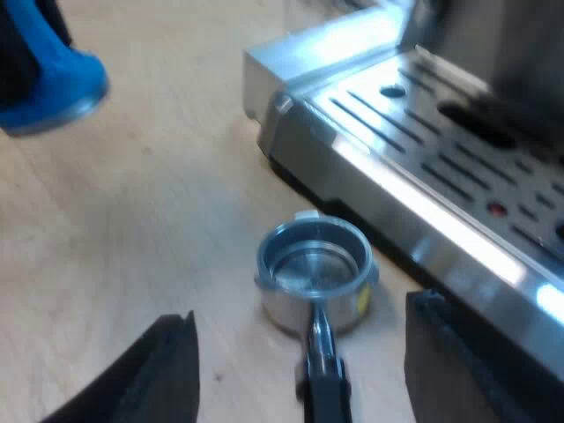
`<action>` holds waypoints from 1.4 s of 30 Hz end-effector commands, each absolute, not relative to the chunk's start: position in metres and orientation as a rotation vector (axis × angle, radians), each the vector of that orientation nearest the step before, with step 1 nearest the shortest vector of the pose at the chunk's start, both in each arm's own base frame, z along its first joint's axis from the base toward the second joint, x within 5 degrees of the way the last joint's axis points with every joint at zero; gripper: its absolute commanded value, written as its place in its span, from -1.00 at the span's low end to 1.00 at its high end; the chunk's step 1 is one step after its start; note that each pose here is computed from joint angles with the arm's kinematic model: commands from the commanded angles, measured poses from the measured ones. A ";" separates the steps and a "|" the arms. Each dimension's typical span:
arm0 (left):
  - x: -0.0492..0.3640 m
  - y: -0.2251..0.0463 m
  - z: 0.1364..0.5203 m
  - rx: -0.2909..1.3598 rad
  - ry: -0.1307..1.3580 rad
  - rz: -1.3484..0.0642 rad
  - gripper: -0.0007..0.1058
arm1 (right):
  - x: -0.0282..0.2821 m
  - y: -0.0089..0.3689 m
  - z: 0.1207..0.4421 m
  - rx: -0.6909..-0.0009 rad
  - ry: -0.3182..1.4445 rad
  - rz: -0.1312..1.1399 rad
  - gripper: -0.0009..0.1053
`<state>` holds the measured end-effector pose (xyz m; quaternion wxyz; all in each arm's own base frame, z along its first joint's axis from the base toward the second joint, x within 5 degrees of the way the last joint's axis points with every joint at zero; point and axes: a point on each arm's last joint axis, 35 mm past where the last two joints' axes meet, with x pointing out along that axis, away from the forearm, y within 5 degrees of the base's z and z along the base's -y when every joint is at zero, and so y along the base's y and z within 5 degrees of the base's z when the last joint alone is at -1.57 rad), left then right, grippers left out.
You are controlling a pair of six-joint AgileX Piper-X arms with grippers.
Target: Grind coffee beans and then tamp
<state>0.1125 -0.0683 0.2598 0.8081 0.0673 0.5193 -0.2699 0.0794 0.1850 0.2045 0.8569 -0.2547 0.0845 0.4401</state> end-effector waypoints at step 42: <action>0.131 -0.100 0.282 0.211 1.069 -0.706 -0.98 | 0.076 0.173 0.184 -0.498 0.181 0.882 0.03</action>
